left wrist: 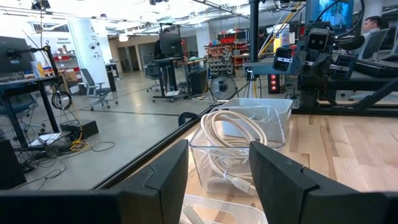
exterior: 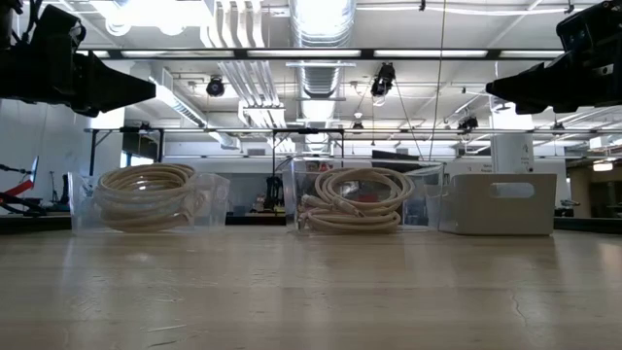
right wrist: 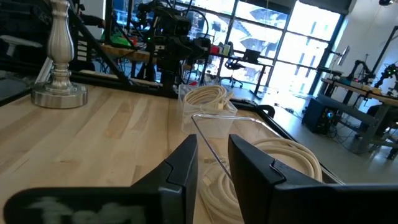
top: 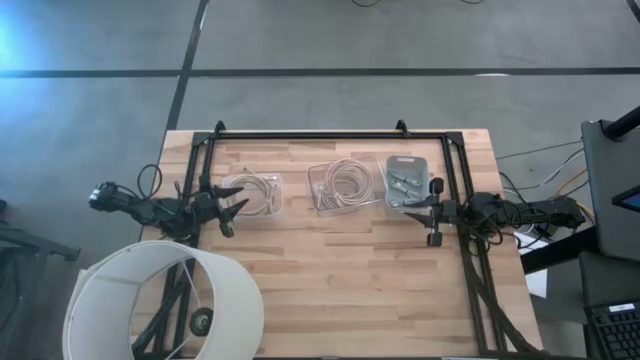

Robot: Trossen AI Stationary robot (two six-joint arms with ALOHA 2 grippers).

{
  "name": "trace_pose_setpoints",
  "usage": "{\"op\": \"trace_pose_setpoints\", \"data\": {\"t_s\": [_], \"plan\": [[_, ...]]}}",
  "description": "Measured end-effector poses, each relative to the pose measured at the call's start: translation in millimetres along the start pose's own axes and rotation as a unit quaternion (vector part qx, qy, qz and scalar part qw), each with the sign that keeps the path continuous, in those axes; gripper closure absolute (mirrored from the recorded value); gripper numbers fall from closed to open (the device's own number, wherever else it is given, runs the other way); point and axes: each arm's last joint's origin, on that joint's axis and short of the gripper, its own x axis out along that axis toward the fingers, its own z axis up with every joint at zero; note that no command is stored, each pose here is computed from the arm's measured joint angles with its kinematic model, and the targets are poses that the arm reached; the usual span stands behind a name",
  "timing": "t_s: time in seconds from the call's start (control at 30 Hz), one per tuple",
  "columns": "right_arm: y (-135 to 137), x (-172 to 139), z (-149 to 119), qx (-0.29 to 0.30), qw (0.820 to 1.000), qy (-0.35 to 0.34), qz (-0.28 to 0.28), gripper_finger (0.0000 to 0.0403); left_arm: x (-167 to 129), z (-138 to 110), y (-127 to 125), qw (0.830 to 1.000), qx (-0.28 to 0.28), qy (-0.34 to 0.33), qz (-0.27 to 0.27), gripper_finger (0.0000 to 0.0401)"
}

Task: Pick & Place USB Port
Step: Return to Home Position

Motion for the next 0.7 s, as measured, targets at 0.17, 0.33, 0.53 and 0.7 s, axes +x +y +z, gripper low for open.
{"op": "trace_pose_setpoints", "data": {"t_s": [0.17,0.33,0.53,0.7], "plan": [[0.0,0.0,0.0,0.000,1.000,0.000,0.000,0.0313,0.0,0.0,0.0,1.000,0.000,0.000,0.000,0.0226],[0.0,0.0,0.0,0.000,1.000,0.000,0.000,0.0314,0.0,0.0,0.0,1.000,0.000,0.000,0.000,0.0227],[0.0,0.0,0.0,0.000,1.000,0.000,0.000,0.0326,0.0,0.0,0.0,1.000,0.000,0.000,0.000,0.0226],[0.0,0.0,0.0,0.000,1.000,0.000,0.000,0.0334,0.0,0.0,0.0,1.000,0.000,0.000,0.000,0.0227]]}}
